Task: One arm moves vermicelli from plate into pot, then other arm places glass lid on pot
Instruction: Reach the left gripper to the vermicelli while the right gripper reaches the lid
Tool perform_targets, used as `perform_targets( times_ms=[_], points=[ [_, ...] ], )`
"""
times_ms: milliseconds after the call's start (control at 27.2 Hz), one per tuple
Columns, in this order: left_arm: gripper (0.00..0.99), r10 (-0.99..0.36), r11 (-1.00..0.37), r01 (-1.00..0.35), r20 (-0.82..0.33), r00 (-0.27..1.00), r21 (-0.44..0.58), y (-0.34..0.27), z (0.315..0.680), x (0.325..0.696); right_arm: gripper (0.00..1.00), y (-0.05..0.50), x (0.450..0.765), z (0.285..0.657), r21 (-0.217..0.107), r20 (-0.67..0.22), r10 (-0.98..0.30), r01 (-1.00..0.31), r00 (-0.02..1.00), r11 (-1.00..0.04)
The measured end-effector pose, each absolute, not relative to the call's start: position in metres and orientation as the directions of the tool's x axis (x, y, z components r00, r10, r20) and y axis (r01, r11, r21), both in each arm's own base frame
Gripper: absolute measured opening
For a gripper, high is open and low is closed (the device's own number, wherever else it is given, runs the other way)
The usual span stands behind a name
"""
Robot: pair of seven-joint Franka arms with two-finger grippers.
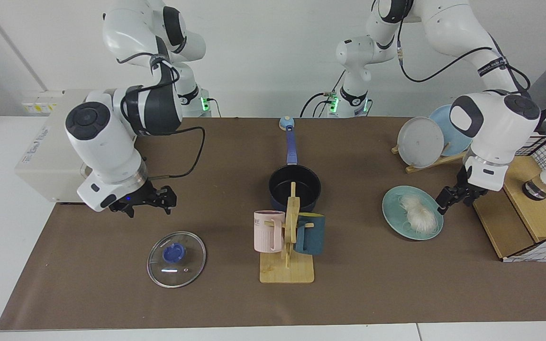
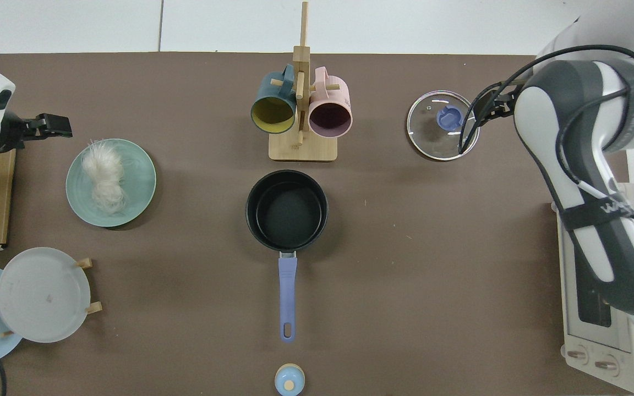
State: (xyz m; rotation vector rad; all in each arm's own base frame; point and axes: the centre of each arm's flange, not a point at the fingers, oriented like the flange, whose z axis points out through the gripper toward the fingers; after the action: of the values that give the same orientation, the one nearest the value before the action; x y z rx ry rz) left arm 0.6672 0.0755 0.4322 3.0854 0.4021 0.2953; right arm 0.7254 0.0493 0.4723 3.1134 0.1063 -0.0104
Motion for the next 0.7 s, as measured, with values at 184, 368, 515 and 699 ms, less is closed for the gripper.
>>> perform_targets(
  times_ms=[184, 368, 515, 699],
  points=[
    [0.991, 0.294, -0.956, 0.291, 0.123, 0.948, 0.047, 0.052, 0.392, 0.674, 0.99, 0.058, 0.742, 0.432, 0.036, -0.001, 0.058, 0.058, 0.998, -0.998],
    [0.991, 0.227, -0.974, 0.225, 0.087, 0.97, 0.022, 0.047, 0.367, 0.676, 0.99, 0.063, 0.755, 0.388, 0.038, 0.009, 0.059, 0.059, 0.998, -0.998],
    [0.991, 0.181, -0.983, 0.181, 0.078, 0.98, 0.01, 0.051, 0.364, 0.675, 0.99, 0.062, 0.763, 0.359, 0.04, 0.012, 0.058, 0.058, 0.998, -0.998],
    [0.987, 0.17, -0.985, 0.17, 0.071, 0.983, 0.005, 0.051, 0.359, 0.673, 0.99, 0.062, 0.768, 0.342, 0.041, 0.01, 0.058, 0.058, 0.998, -0.997]
  ],
)
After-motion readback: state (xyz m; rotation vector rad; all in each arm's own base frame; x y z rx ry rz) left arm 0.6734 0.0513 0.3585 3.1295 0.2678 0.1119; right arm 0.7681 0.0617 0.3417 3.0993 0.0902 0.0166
